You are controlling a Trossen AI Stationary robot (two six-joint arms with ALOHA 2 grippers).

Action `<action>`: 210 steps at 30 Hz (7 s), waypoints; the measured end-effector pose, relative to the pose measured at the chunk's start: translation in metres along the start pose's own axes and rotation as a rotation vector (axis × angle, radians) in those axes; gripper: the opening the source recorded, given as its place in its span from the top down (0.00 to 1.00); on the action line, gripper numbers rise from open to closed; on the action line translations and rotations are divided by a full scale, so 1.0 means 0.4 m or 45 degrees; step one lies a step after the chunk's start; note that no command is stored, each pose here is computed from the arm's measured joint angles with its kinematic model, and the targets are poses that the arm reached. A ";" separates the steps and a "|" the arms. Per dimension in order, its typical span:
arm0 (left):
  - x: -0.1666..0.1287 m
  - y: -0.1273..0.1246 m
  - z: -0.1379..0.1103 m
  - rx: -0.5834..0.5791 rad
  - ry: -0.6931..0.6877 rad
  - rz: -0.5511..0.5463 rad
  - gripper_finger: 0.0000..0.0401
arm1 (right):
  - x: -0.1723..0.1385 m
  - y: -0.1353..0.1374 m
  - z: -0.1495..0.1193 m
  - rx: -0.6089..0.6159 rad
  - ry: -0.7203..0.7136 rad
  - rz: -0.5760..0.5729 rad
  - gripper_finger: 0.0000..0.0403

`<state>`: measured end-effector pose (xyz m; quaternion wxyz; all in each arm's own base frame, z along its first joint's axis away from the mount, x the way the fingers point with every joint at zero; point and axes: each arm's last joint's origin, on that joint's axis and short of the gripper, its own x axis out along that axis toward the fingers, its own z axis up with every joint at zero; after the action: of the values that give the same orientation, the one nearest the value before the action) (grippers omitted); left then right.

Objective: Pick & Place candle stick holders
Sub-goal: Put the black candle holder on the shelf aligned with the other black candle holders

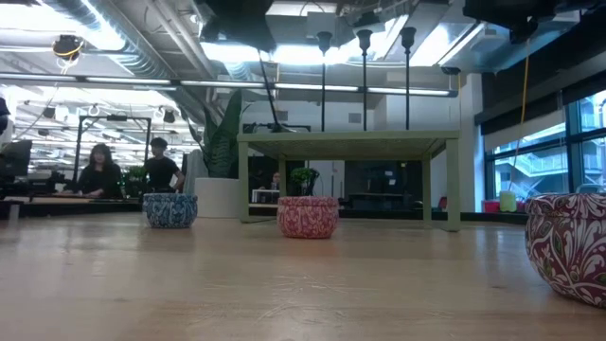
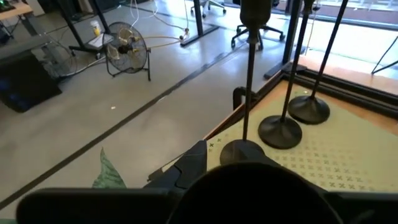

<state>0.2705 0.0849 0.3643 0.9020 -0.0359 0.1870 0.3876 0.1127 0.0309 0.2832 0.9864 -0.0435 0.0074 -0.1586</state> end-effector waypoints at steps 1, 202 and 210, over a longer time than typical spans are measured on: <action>0.002 0.000 -0.001 0.001 0.002 0.003 0.83 | 0.000 0.000 0.000 0.000 0.000 0.000 0.72; 0.168 0.104 0.018 0.081 -0.115 -0.330 0.95 | 0.000 0.000 0.000 -0.035 0.000 -0.001 0.72; 0.168 0.104 0.017 0.083 -0.111 -0.329 0.91 | 0.000 0.000 0.000 -0.036 0.000 0.000 0.72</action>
<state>0.2853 0.1617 0.3494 0.9523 -0.0135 0.1539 0.2630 0.1128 0.0310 0.2832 0.9856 -0.0574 0.0098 -0.1585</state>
